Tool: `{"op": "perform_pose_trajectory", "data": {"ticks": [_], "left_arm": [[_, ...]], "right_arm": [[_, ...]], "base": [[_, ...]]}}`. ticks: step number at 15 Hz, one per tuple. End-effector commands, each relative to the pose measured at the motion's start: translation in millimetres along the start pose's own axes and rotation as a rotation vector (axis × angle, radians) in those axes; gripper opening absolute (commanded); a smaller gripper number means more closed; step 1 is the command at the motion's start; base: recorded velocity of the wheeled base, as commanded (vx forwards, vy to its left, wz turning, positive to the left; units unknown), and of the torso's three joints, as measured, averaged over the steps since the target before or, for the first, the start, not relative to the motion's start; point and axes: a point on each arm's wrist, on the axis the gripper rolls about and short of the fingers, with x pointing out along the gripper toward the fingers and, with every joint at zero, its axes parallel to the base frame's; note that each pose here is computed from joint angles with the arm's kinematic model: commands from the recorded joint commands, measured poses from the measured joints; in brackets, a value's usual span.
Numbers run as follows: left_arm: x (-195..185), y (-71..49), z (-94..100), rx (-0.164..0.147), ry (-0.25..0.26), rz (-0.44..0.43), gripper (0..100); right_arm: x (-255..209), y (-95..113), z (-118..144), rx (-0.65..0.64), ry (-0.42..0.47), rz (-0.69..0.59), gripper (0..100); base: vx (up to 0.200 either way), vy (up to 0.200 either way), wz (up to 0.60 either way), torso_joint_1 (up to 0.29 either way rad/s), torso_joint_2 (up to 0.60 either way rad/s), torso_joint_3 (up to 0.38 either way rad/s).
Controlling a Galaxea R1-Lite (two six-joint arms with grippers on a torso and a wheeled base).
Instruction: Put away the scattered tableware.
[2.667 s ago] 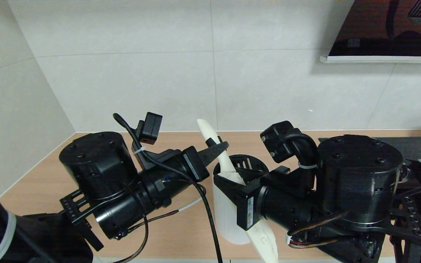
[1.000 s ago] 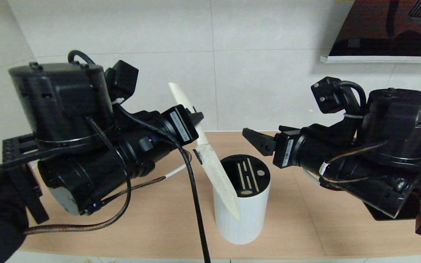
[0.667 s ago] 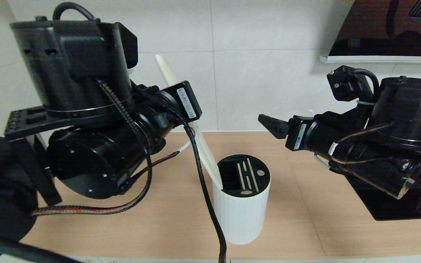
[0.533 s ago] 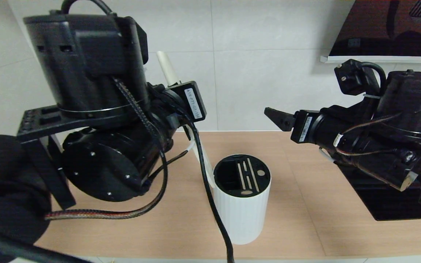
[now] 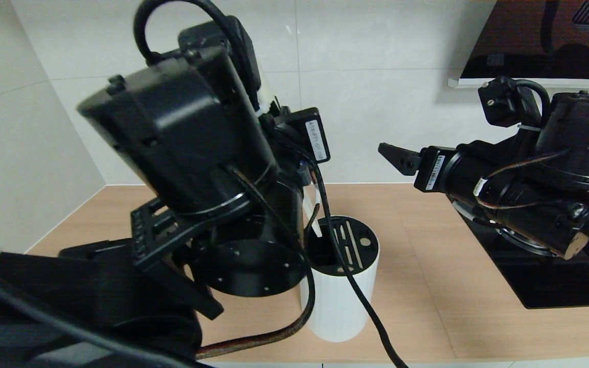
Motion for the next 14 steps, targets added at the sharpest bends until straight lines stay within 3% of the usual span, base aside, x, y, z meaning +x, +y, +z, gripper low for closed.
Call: {"op": "perform_pose_trajectory", "data": {"ticks": [1,6,9,14], "left_arm": [[-0.8,-8.3,-25.9,0.049,0.024,-0.01,0],[-0.2,-10.5,-35.3,0.064,0.037,-0.013,0],[0.3,-11.5,-49.7,0.094,0.056,-0.016,0],[2.2,-15.0,-65.5,0.115,0.07,-0.018,0]], "right_arm": [[0.9,-0.1,-1.3,-0.001,0.004,-0.001,100],[2.0,-3.5,-0.6,-0.003,0.001,-0.013,100],[2.2,-5.6,0.8,-0.004,-0.004,-0.02,100],[2.2,-5.6,0.8,-0.004,-0.004,-0.02,100]], "base": [[0.0,0.0,0.0,0.0,0.0,0.0],[0.0,0.0,0.0,0.0,0.0,0.0],[0.0,0.0,0.0,0.0,0.0,0.0],[0.0,0.0,0.0,0.0,0.0,0.0]]}}
